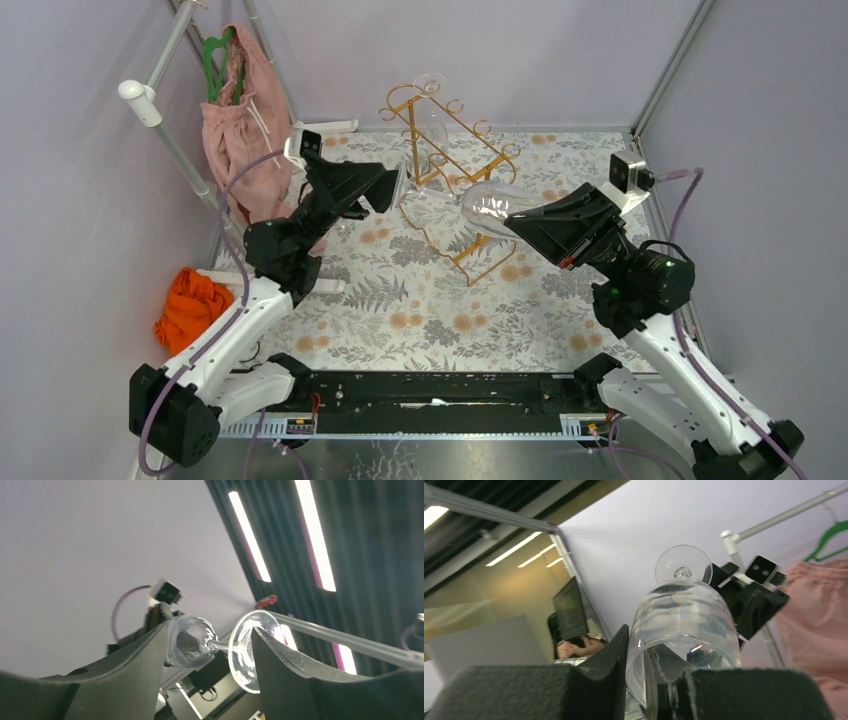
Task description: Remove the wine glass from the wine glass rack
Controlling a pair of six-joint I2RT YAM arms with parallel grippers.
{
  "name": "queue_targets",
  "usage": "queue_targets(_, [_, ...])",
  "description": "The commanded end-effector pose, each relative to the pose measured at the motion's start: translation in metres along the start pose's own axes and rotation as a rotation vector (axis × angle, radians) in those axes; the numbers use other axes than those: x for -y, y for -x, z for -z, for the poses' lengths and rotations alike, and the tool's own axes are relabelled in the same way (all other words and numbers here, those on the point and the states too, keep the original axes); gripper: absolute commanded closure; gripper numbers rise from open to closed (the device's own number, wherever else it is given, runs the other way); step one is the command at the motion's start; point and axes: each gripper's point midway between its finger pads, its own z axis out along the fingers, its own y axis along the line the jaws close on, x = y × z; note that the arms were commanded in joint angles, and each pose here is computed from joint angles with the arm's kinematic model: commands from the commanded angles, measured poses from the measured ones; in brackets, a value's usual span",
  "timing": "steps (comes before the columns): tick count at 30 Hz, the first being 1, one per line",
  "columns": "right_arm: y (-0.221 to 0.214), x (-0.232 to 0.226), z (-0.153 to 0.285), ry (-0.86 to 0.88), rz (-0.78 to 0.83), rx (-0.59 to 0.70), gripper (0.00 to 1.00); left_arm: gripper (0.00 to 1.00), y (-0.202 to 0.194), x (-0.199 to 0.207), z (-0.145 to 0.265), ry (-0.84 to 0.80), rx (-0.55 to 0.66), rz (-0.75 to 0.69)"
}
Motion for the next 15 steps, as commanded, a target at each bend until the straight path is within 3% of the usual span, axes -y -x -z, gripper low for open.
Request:
queue_targets(1, [0.024, -0.002, -0.005, -0.199, 0.164, 0.012, 1.00, 0.31, 0.004, -0.026, -0.009, 0.241, -0.003, -0.182])
queue_targets(5, [0.044, 0.015, 0.016, -0.500, 0.290, 0.008, 1.00, 0.31, 0.037, -0.039, -0.001, 0.531, 0.115, -0.427])
queue_targets(7, [0.057, 0.008, 0.024, -0.569, 0.342, 0.039, 1.00, 0.31, 0.052, -0.040, 0.010, 0.642, 0.178, -0.503])
queue_targets(11, [0.074, 0.000, 0.042, -0.685, 0.409, 0.074, 1.00, 0.31, 0.072, -0.044, 0.028, 0.790, 0.255, -0.594])
queue_targets(15, [0.088, 0.001, 0.058, -0.799, 0.462, 0.099, 1.00, 0.32, 0.081, -0.054, 0.032, 0.882, 0.249, -0.634])
